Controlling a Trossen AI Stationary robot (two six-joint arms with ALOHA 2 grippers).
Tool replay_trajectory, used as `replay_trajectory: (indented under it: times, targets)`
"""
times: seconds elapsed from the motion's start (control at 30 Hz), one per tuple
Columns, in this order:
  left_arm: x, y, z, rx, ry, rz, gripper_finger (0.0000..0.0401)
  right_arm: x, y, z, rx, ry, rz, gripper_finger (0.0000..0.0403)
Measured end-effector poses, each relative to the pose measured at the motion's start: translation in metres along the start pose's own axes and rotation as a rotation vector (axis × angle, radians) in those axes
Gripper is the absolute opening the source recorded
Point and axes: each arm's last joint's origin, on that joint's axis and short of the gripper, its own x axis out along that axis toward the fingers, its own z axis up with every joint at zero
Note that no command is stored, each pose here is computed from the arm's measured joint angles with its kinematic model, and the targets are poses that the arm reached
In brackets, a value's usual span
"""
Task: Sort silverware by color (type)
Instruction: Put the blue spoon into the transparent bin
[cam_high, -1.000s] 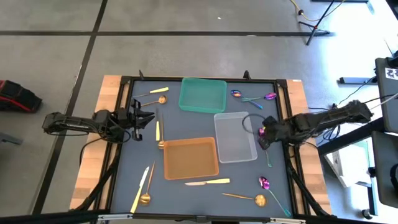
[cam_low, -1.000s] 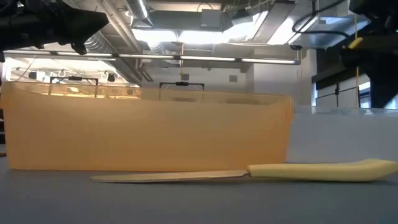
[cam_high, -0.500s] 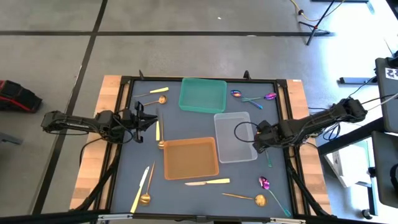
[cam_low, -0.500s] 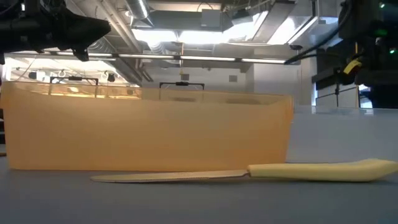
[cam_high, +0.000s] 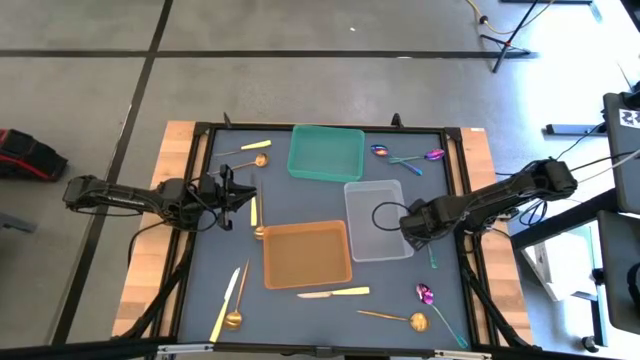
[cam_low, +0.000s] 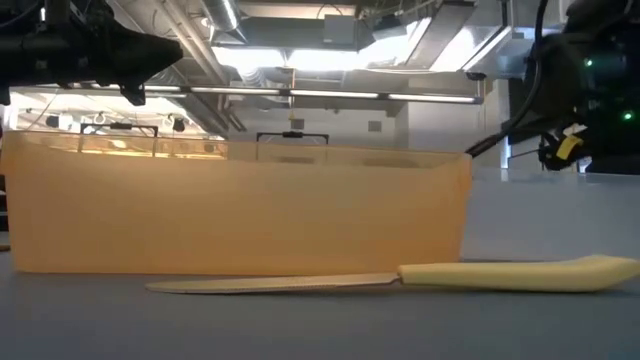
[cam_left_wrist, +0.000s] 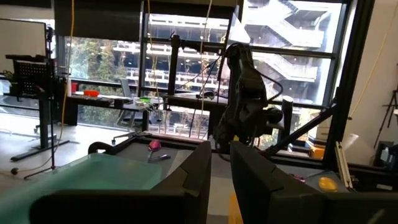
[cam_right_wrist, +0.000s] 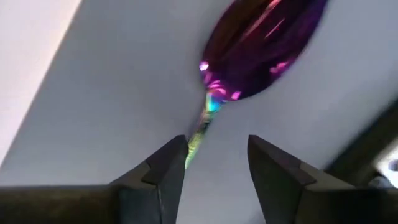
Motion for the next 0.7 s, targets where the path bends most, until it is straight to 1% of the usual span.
replay_trajectory:
  times: [0.1, 0.2, 0.3, 0.6, 0.7]
  targets:
    - [0.0, 0.0001, 0.0003, -0.001, -0.004, 0.002, 0.0055, 0.0064, 0.002, -0.0005, -0.006, 0.011, 0.039, 0.0167]
    - [0.0, 0.0001, 0.0014, -0.003, -0.014, 0.004, 0.0055, 0.008, 0.0028, -0.0004, -0.021, 0.011, 0.055, 0.0151]
    - [0.0, 0.0, 0.0017, -0.003, -0.017, 0.004, 0.0055, 0.0083, 0.003, -0.0005, -0.023, 0.013, 0.056, 0.0122]
    - [-0.0001, 0.0, 0.0036, -0.008, -0.037, 0.004, 0.0055, 0.0084, 0.0028, -0.0004, -0.048, 0.004, 0.05, 0.0017]
    - [-0.0001, -0.0001, 0.0036, -0.008, -0.036, 0.003, 0.0055, 0.0084, 0.0028, -0.0011, -0.077, 0.025, 0.059, 0.0006]
